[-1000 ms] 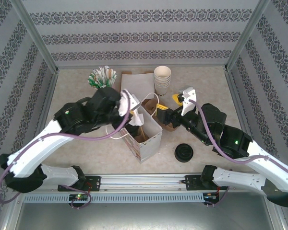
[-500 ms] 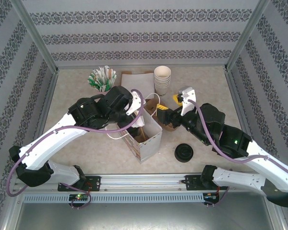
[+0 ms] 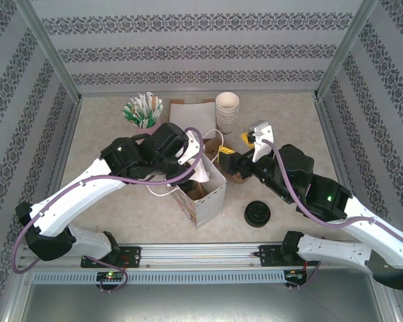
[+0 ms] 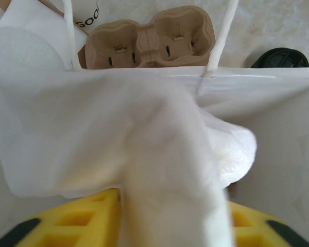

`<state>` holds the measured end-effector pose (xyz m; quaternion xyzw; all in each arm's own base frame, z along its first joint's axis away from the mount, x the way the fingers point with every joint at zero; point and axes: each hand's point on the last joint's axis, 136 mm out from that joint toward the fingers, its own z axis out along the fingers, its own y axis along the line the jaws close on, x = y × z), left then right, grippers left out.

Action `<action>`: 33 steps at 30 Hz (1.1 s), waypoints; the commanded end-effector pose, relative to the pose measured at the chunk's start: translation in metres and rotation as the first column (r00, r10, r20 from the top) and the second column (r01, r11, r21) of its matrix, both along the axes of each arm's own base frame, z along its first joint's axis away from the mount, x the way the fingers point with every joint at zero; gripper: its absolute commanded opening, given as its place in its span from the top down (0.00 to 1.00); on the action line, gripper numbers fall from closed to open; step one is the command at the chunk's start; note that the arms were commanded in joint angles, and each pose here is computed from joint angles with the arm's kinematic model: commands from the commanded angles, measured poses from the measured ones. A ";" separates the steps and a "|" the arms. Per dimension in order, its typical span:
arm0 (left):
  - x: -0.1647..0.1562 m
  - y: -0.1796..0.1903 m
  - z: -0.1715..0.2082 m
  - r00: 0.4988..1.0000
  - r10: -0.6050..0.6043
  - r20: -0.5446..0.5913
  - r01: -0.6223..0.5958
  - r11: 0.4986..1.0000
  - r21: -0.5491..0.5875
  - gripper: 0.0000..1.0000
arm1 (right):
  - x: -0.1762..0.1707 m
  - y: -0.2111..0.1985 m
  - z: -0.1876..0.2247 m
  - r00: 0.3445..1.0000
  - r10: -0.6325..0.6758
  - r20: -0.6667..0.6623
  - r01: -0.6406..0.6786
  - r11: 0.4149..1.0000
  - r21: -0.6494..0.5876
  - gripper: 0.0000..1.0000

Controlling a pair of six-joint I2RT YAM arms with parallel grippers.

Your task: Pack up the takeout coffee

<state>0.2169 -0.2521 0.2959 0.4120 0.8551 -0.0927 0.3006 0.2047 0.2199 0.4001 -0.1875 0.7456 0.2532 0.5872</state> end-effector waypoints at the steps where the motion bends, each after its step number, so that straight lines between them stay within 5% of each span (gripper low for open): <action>1: -0.006 -0.001 -0.003 1.000 -0.005 -0.023 0.005 1.000 0.001 0.54 | 0.004 -0.003 -0.004 1.000 -0.023 -0.011 0.023 1.000 0.002 0.22; 19: -0.010 -0.017 0.044 0.998 -0.025 0.054 0.036 0.975 -0.218 0.35 | 0.003 -0.008 -0.005 0.999 -0.030 -0.012 0.030 1.000 0.000 0.22; 24: -0.003 -0.023 0.036 0.998 -0.028 0.052 0.038 0.980 -0.196 0.68 | 0.002 -0.007 -0.006 0.999 -0.029 -0.014 0.029 1.000 -0.004 0.22; 33: 0.003 -0.033 0.003 0.999 -0.044 -0.002 0.043 0.990 -0.136 0.90 | 0.002 -0.009 -0.009 0.999 -0.032 -0.021 0.032 0.999 -0.004 0.22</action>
